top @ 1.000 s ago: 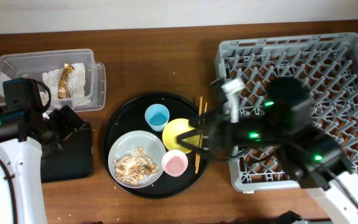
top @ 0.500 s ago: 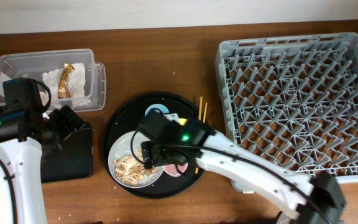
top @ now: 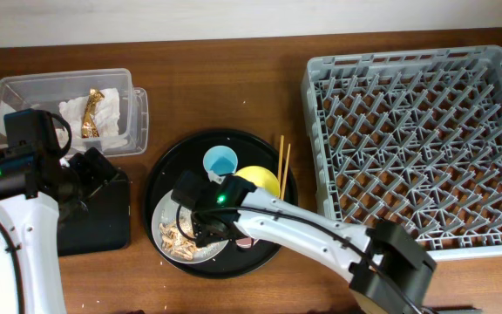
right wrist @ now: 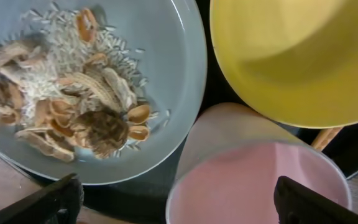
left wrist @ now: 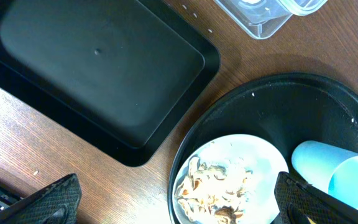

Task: Sort waste into correct bins and load items into the dishwasher rack
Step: 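Reach the right gripper to the pink cup on the tray and grasp it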

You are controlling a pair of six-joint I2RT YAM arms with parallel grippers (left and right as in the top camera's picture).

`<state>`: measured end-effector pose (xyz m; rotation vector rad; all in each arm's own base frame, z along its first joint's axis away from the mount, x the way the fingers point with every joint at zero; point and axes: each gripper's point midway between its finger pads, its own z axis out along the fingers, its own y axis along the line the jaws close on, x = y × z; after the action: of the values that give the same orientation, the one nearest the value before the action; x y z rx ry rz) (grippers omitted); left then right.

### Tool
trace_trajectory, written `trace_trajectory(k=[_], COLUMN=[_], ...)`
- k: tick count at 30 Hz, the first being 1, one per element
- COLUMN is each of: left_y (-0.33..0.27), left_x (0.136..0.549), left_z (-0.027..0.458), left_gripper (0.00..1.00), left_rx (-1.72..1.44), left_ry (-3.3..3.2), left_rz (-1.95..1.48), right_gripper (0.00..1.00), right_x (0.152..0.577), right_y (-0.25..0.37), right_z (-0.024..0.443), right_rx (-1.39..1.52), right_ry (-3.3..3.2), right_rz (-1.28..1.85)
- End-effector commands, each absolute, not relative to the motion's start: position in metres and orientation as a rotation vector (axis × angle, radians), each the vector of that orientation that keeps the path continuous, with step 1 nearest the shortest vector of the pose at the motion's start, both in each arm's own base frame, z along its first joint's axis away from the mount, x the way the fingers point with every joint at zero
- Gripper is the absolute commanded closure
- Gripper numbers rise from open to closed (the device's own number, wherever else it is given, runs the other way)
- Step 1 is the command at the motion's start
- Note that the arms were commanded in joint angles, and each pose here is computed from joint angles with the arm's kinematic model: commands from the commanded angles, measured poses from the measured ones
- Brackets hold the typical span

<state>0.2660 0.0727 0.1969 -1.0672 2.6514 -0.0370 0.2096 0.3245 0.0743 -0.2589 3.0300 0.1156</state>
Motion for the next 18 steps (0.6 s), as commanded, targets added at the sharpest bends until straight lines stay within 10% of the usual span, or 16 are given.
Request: trace_trajectory(k=[1, 10, 18], left_y=[0.075, 0.075, 0.075], left_x=[0.2656, 0.2657, 0.2657], left_z=[0.196, 0.1959, 0.1959], left_gripper=[0.01, 0.01, 0.01], left_rx=[-1.092, -1.092, -1.092], left_ry=[2.643, 2.643, 2.643], left_rz=[-0.029, -0.029, -0.029], right_gripper=[0.01, 0.03, 0.46], right_x=[0.2062, 0.2096, 0.2118], right_y=[0.3261, 0.3306, 0.3311], right_z=[0.0717, 0.0723, 0.0735], right_rx=[-0.252, -0.262, -0.186], right_ry=[3.035, 3.015, 2.943], right_rz=[0.106, 0.129, 0.062])
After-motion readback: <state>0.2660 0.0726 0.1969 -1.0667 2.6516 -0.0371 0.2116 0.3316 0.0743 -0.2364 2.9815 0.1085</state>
